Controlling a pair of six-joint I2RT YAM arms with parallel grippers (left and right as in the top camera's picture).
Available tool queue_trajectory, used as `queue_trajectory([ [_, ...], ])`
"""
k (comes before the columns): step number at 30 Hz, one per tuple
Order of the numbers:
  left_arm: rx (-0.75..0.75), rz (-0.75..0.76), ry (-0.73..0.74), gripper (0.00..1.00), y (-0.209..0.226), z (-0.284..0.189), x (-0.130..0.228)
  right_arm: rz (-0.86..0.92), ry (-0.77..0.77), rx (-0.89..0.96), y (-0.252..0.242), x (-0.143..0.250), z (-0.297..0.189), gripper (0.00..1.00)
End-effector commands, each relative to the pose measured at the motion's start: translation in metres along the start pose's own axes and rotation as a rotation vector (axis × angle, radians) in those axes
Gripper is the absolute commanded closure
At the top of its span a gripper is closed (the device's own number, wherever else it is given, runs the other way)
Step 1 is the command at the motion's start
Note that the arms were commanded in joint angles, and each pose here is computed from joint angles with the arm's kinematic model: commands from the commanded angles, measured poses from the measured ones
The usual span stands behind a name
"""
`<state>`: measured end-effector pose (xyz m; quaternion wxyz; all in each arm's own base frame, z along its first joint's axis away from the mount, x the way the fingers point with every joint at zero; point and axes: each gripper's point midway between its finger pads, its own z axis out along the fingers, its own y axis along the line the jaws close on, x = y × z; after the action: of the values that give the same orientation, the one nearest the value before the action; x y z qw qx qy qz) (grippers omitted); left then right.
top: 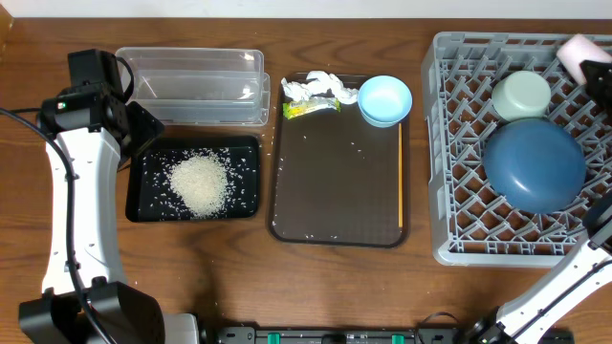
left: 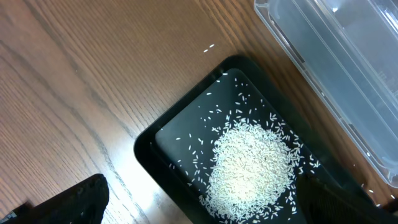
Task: Sort waste into correct bins and load items into the dishwasher rack
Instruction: 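Carry the pink cup with the right gripper to the rack's back-right corner, then lower the pink cup into the rack and open the right gripper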
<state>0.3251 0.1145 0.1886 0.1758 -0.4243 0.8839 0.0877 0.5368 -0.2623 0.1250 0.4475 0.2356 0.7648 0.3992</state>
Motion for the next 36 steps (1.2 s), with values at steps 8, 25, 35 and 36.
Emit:
queue_trajectory([
  [8, -0.006, -0.015, -0.02, 0.02, 0.001, -0.004, -0.007, -0.056, -0.057, 0.0, 0.056, -0.031, -0.033, 0.65],
  [25, -0.006, -0.015, -0.02, 0.03, 0.001, -0.004, -0.007, -0.096, -0.195, 0.193, 0.123, -0.062, -0.084, 0.37],
  [35, -0.006, -0.015, -0.02, 0.02, 0.001, -0.004, -0.007, -0.288, -0.174, 0.38, 0.12, -0.048, -0.044, 0.34],
  [36, -0.006, -0.015, -0.02, 0.02, 0.001, -0.004, -0.007, -0.314, -0.174, 0.4, 0.122, -0.046, -0.037, 0.36],
])
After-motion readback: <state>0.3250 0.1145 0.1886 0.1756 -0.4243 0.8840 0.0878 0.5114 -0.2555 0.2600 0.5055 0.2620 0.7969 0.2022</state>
